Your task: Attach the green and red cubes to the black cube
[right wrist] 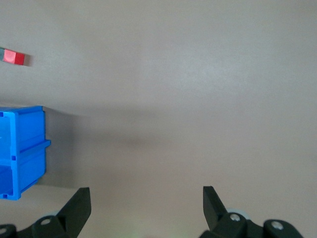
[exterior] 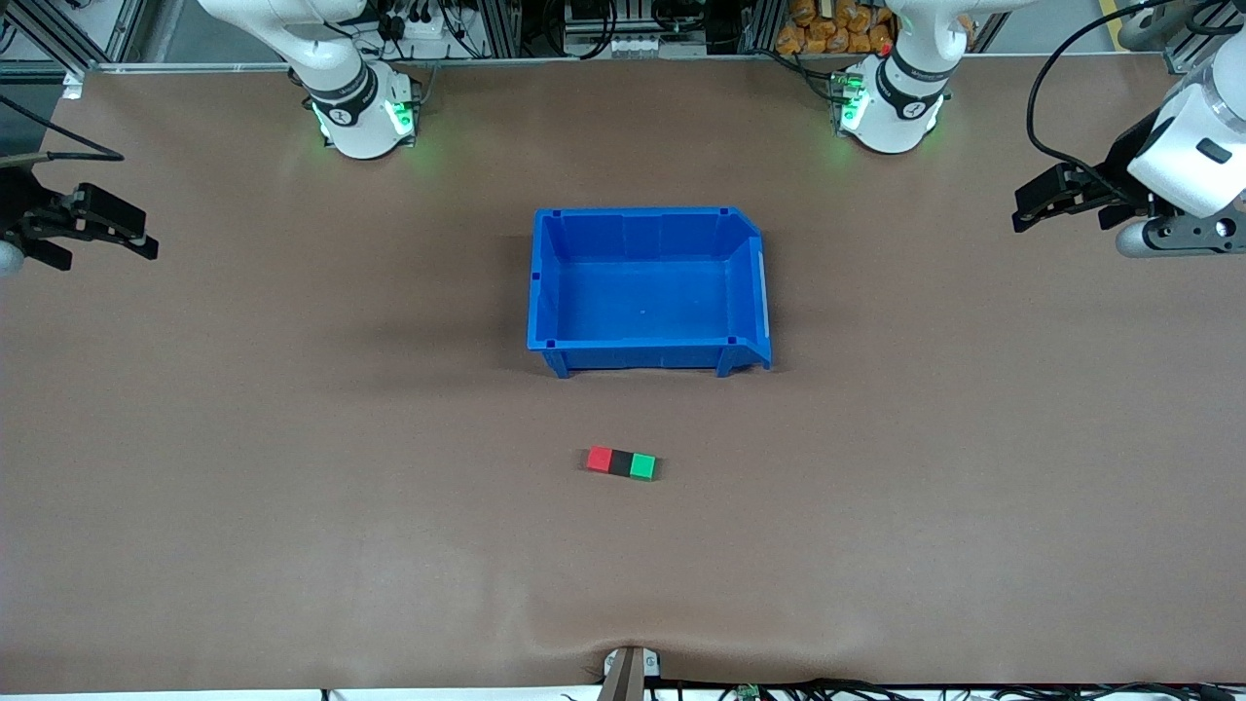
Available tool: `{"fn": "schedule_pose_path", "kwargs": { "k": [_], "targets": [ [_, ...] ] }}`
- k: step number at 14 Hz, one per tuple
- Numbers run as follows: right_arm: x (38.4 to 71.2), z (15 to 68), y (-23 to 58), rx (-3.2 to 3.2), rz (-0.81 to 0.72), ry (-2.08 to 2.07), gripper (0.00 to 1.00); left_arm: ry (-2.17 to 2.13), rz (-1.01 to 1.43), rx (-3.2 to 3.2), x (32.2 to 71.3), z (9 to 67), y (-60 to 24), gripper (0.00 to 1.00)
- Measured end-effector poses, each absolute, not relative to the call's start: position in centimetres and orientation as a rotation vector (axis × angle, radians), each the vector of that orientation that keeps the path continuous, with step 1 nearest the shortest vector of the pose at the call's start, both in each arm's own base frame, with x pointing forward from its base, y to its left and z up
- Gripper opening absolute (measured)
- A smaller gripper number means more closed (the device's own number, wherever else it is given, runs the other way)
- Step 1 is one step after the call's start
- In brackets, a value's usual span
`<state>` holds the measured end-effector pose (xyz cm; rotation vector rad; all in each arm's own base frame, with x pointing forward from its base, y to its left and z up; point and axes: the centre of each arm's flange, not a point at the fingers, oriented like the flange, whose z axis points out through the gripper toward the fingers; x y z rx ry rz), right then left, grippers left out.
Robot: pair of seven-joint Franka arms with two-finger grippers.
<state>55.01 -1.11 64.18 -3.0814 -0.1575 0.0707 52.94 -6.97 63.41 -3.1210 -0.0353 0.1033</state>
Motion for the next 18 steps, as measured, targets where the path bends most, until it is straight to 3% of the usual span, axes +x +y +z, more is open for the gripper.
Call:
{"fn": "schedule_pose_path", "kwargs": {
  "k": [18],
  "targets": [
    [54.16, 65.17, -1.30, -3.100, 0.087, -0.206, 1.00, -0.050, 0.102, -3.120, 52.75, 63.80, -6.46, 1.00]
  ]
}}
